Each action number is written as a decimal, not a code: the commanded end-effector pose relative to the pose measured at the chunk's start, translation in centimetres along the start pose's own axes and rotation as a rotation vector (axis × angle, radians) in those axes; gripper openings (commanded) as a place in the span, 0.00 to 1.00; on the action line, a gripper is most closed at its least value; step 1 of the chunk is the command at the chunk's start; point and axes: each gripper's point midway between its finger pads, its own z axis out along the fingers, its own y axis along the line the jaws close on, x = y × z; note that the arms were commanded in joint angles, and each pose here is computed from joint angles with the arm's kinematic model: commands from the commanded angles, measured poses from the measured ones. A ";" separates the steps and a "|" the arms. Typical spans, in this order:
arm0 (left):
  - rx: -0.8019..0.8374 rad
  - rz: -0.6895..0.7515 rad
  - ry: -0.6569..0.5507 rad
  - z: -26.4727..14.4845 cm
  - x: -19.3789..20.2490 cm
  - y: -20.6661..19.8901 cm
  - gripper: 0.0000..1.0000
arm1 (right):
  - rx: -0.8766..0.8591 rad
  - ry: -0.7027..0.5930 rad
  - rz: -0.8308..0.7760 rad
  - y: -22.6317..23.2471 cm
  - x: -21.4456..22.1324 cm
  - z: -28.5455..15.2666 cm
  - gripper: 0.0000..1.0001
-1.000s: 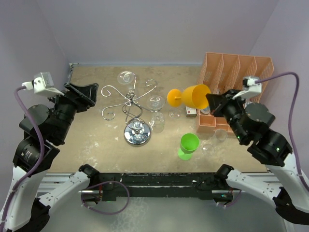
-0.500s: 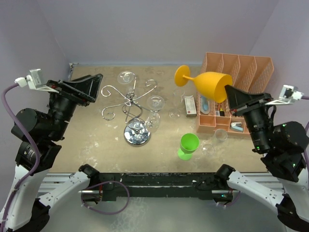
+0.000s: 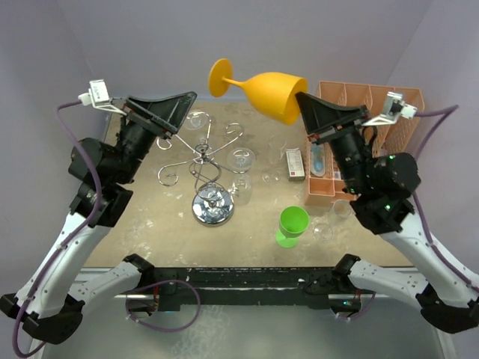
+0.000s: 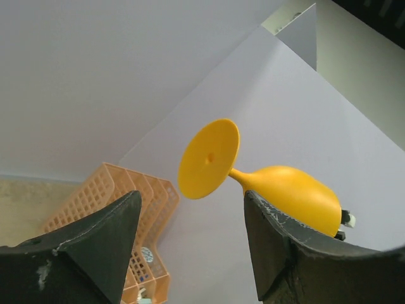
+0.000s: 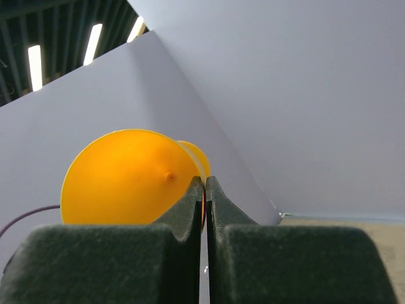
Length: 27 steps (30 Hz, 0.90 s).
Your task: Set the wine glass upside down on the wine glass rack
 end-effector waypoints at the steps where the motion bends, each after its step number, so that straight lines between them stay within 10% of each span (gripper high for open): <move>1: 0.180 -0.142 -0.055 0.0 -1.4 -3.8 0.64 | -0.194 -0.146 0.097 4.5 -3.1 1.5 0.00; 27: 0.327 -0.527 -0.300 0.0 -5.4 -4.1 0.57 | -0.487 0.031 0.117 8.5 4.6 4.5 0.00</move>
